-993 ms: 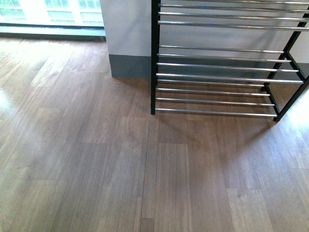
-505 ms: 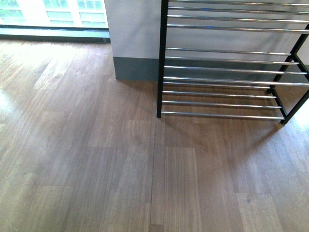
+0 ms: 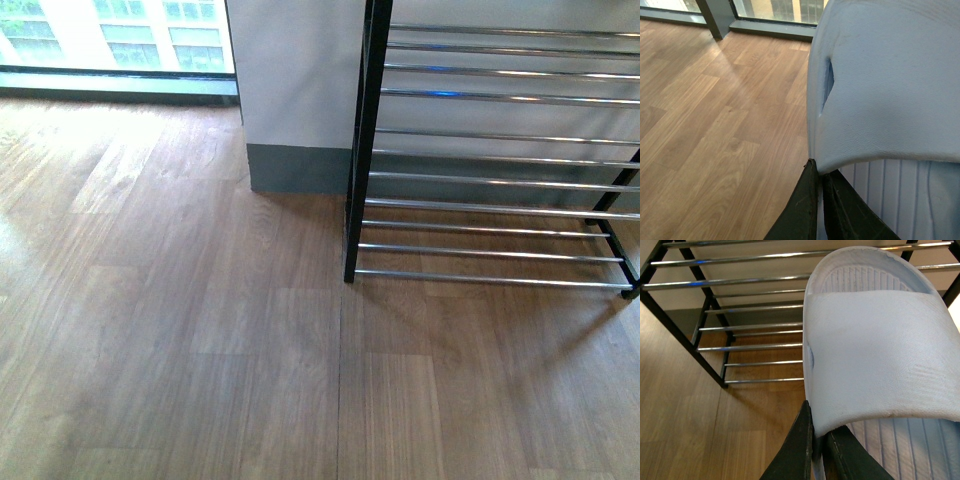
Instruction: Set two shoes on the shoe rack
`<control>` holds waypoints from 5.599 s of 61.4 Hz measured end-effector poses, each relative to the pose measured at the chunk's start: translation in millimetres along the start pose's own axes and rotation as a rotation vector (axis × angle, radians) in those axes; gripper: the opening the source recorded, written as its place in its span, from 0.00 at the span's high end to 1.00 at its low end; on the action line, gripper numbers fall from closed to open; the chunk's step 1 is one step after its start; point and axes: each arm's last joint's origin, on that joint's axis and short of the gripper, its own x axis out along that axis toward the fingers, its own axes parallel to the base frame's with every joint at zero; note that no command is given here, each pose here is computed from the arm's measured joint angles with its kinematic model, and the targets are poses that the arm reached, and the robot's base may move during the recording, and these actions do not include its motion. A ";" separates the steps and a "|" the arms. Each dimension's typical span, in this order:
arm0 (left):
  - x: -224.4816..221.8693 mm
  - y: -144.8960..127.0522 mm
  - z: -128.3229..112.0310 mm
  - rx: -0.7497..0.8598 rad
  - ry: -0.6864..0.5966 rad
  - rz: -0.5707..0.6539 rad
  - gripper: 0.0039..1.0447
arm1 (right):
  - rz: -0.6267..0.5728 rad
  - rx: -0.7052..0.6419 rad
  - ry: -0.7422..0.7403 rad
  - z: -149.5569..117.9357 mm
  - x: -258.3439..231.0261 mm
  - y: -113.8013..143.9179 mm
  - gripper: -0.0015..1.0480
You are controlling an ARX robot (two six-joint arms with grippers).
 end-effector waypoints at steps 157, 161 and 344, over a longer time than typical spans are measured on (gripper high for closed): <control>0.4 -0.1 -0.4 0.004 0.002 0.000 0.99 | 0.333 -0.001 -0.115 122.2 52.8 74.2 0.98; 0.4 -0.1 -0.4 0.004 0.002 0.000 0.99 | 0.308 0.006 -0.079 128.2 70.4 80.8 0.98; 0.3 -0.2 -0.4 0.004 0.002 -0.001 0.99 | 0.224 -0.046 -0.383 63.3 -50.3 -4.8 0.41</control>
